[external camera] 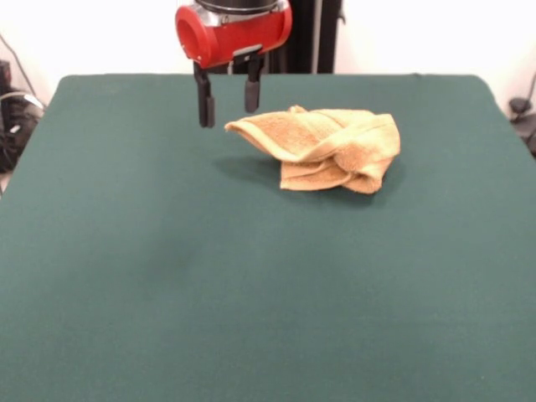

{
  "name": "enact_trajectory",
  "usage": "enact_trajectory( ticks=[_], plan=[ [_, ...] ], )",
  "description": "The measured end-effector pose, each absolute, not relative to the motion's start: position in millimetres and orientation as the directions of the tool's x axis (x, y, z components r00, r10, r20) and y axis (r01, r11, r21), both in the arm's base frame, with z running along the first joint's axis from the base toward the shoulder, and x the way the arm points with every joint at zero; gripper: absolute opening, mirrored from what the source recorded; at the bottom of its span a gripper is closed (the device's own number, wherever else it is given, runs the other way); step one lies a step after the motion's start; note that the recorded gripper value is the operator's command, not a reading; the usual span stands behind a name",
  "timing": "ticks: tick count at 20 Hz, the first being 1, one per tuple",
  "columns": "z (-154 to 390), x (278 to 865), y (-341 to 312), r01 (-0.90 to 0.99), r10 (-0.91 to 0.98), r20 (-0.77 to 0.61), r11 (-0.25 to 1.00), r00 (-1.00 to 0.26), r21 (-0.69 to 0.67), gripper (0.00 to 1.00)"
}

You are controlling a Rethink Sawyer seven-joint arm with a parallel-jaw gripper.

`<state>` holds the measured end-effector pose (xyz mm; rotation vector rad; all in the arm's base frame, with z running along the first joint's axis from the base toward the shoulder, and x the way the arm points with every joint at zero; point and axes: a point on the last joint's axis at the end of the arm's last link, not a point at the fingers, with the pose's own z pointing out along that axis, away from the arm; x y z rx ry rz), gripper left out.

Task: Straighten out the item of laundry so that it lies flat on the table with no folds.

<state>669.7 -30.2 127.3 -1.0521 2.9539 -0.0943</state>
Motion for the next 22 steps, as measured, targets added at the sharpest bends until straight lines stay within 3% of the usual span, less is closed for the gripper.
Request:
enact_trajectory(
  ticks=[22],
  plan=[
    [113, 669, -19, -0.640, -0.642, -0.010, 0.766, -0.767, -0.067, 1.00]
  ],
)
